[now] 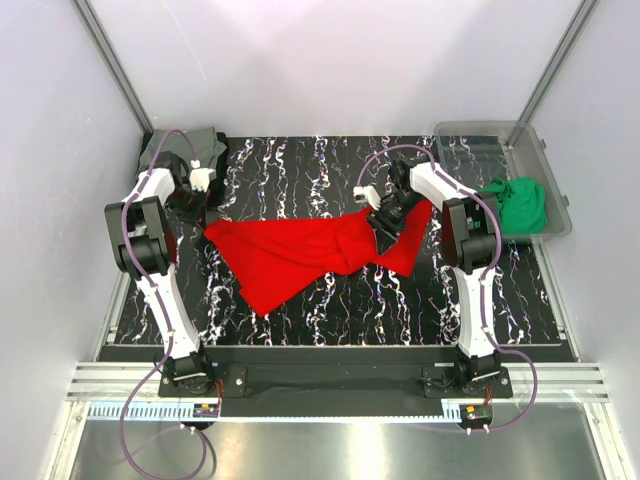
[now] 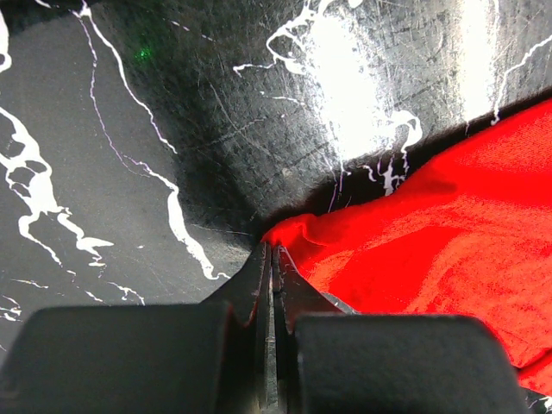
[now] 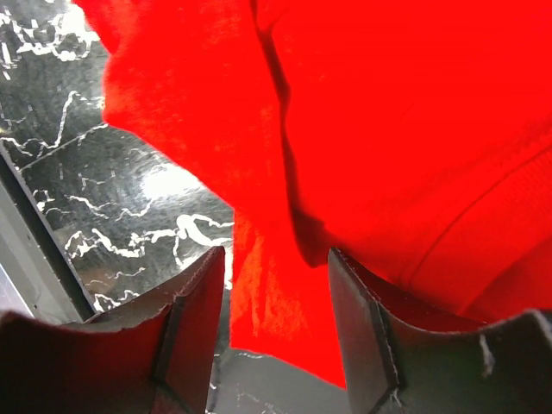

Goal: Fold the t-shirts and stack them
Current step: Flatten the tshirt out

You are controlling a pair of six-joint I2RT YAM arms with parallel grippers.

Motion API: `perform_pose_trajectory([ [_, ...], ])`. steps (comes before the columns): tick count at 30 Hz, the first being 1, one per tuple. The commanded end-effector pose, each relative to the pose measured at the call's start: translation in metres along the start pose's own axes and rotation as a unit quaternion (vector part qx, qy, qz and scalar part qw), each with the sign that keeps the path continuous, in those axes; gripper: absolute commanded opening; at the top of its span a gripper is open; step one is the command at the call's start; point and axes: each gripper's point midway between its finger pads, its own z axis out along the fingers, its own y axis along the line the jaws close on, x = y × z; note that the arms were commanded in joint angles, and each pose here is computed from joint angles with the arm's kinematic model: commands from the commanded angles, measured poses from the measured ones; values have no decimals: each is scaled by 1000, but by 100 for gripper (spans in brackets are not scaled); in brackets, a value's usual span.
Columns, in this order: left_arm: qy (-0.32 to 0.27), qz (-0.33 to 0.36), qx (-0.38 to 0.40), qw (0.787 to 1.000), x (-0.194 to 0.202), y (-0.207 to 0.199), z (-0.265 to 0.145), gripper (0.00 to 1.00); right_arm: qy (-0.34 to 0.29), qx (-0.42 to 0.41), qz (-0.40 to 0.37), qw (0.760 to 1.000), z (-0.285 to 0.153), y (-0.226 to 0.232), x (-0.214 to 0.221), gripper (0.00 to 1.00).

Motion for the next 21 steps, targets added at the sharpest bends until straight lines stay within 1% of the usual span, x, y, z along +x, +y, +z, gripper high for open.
perform_pose_trajectory([
  [1,6,2,6,1000,5,-10,-6,0,-13,16,-20,1000,-6,-9,-13,58],
  [3,7,2,5,1000,6,-10,-5,0,-13,12,-19,1000,-4,-10,-13,53],
  [5,9,2,6,1000,8,-12,-5,0,-18,11,-22,1000,-6,-9,-17,40],
  [6,10,3,5,1000,8,-11,-5,0,-19,10,-24,999,-9,-6,-19,20],
  [9,8,5,4,1000,7,-11,-6,0,-33,1,-36,999,-29,10,-30,3],
  [11,7,7,4,1000,6,-10,-7,0,-55,0,-49,997,-44,22,-44,0],
  [15,3,7,3,1000,1,-8,-5,0,-88,1,-57,994,-77,46,-65,0],
  [16,0,6,4,1000,-1,-9,-6,0,-100,-5,-52,994,-83,52,-72,0],
  [17,-1,6,5,1000,-2,-9,-6,0,-119,3,-63,991,-96,55,-86,0],
  [18,-1,6,6,1000,-2,-8,-5,0,-124,-6,-55,991,-99,59,-90,0],
  [19,-1,6,8,1000,-2,-9,-4,0,-137,-7,-53,989,-105,61,-99,0],
  [20,0,6,8,1000,-2,-8,-3,0,-172,-5,-55,984,-121,68,-120,0],
  [21,0,6,8,1000,-2,-8,-3,0,-184,-10,-50,982,-120,63,-129,0],
])
